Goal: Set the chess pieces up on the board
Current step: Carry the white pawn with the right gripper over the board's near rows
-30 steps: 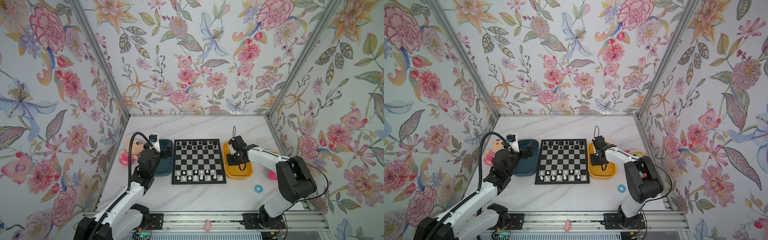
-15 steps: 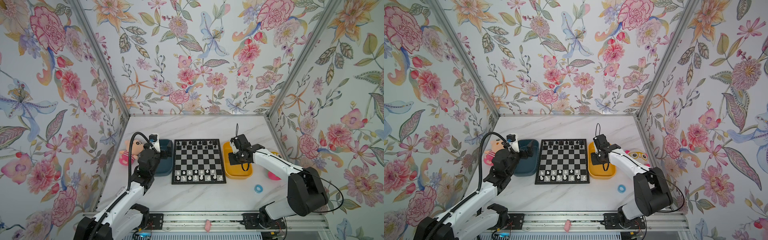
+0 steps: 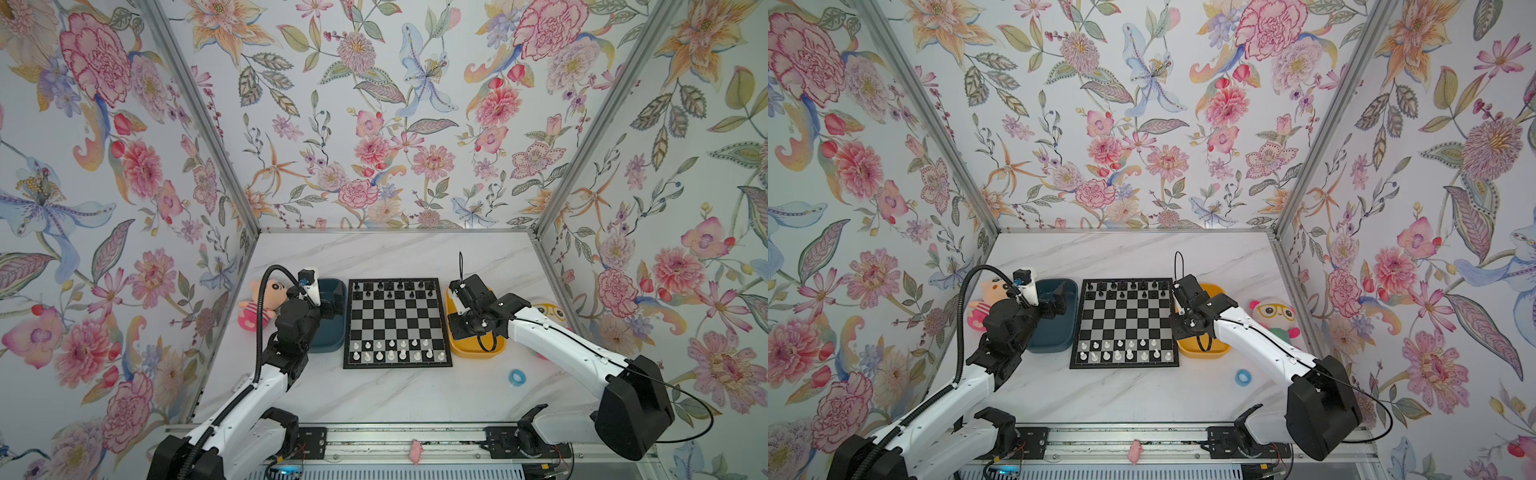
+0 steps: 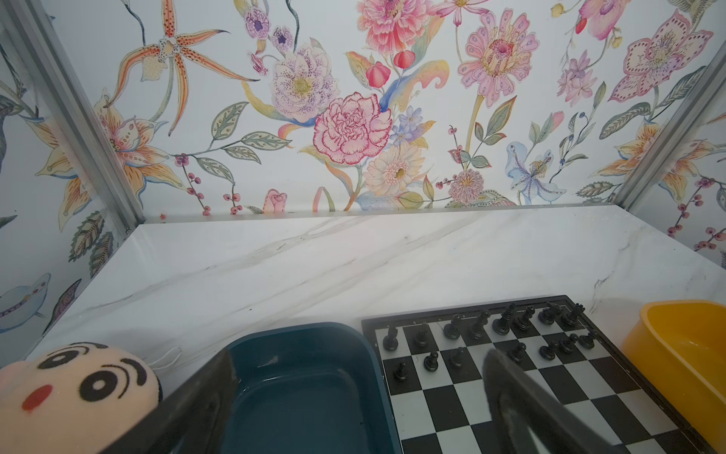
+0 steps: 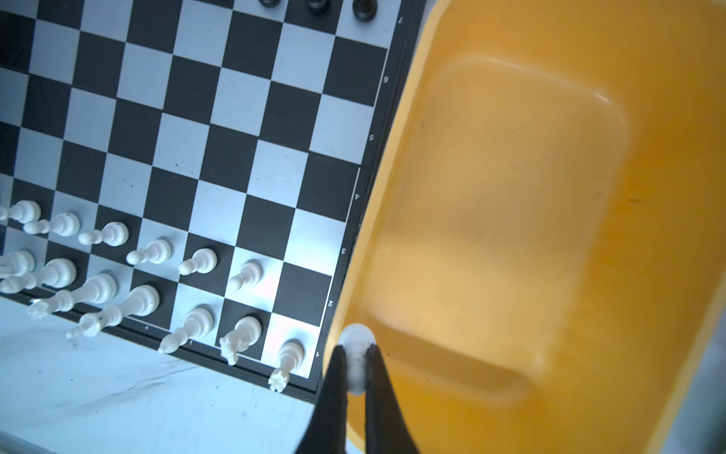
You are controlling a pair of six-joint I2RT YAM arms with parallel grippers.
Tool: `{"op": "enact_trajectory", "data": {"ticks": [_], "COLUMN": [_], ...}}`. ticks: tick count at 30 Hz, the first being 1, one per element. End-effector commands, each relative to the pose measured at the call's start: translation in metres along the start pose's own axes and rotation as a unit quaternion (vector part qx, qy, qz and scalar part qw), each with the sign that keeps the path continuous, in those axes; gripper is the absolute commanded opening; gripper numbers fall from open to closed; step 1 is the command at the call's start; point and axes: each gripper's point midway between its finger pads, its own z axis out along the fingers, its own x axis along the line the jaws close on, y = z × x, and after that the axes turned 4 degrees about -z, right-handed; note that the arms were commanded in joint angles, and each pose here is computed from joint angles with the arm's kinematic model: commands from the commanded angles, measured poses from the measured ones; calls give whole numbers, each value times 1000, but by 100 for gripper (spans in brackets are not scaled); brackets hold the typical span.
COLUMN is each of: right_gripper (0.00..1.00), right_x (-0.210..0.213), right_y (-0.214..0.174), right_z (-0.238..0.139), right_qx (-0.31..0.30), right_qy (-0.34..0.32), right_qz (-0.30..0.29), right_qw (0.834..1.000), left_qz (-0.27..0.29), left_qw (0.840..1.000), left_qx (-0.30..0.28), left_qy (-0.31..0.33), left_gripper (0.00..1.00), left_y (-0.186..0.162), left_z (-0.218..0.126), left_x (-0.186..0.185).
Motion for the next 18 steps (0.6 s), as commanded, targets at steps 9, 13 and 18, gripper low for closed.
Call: {"op": "enact_trajectory", "data": {"ticks": [9,13,18], "right_gripper": [0,0,0], "right_x": [41,45,47], "right_y": [-18,-18,-17], "right_z": [12,22,37], "right_qx": [36,42,50], "right_qy": [34,36,35], "right_qz": [-15,-17,-19], "right_qw": [999,998,998], "left_qz": [3,3,3], "left_qw": [1000,1000,1000], "left_qx": [-7,-6,-8], "left_qy": [0,0,2], "left_gripper": [99,99,99], "left_y": [-1,-2,-1], "left_z": [-7,-8,-9], "left_x": [3,3,4]}}
